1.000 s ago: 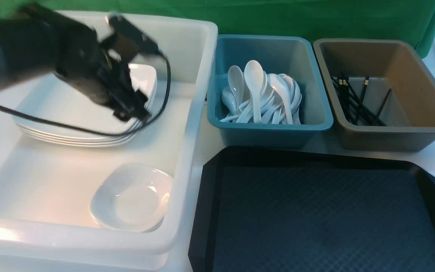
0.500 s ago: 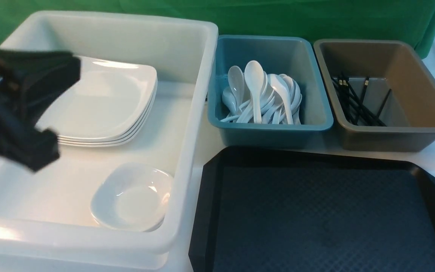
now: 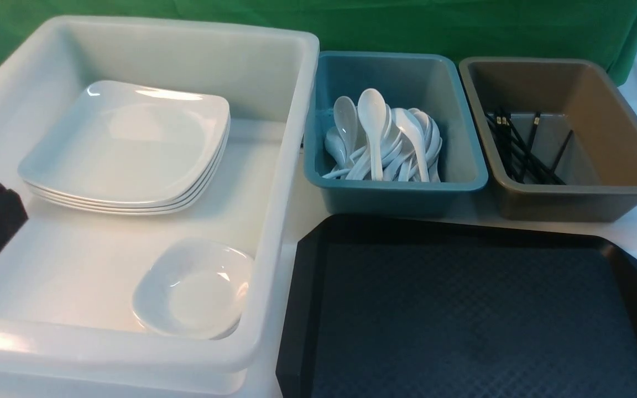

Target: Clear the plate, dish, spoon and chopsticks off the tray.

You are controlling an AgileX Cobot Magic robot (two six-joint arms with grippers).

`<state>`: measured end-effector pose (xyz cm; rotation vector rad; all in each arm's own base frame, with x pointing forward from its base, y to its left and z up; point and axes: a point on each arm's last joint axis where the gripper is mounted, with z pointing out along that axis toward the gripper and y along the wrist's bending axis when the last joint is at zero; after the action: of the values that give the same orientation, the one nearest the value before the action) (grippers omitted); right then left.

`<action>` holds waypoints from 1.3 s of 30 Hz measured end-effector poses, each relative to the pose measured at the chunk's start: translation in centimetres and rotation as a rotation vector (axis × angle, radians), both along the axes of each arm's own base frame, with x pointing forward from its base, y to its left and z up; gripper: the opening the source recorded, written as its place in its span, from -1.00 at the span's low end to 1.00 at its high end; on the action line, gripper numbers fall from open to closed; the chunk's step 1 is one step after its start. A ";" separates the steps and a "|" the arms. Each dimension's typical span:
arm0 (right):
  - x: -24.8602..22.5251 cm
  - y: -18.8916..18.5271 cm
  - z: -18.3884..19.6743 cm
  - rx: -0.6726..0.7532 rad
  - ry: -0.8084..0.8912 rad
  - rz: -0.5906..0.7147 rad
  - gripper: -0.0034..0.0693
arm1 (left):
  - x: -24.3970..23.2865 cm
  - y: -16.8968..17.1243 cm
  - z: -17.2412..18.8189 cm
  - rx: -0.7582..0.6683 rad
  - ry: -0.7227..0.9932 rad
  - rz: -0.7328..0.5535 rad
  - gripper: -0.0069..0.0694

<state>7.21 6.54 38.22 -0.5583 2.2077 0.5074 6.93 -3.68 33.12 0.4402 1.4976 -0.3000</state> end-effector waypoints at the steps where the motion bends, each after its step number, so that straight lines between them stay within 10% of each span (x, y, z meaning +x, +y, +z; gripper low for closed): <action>1: 0.0 0.0 0.0 0.000 0.000 0.000 -0.74 | 0.0 0.0 0.0 0.000 0.000 0.000 -0.79; 13: 1.0 -2.6 -0.2 -0.027 -0.165 -0.209 -0.79 | 0.0 0.0 0.0 0.029 -0.017 0.004 -0.79; 19: 0.1 -5.1 -6.0 -0.060 -0.443 -0.389 -0.86 | 0.1 0.1 0.0 0.079 -0.038 0.016 -0.79; 29: -2.1 -6.2 -18.2 -0.073 -0.449 -0.504 -0.86 | 0.1 0.1 0.0 0.098 -0.046 0.020 -0.79; 39: -2.0 -6.1 -20.7 -0.052 -0.391 -0.523 -0.86 | 0.1 0.2 0.0 0.103 -0.049 0.021 -0.79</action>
<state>5.21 0.39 17.53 -0.0780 1.8893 0.0558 7.00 -3.51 33.08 0.5098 1.4731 -0.1944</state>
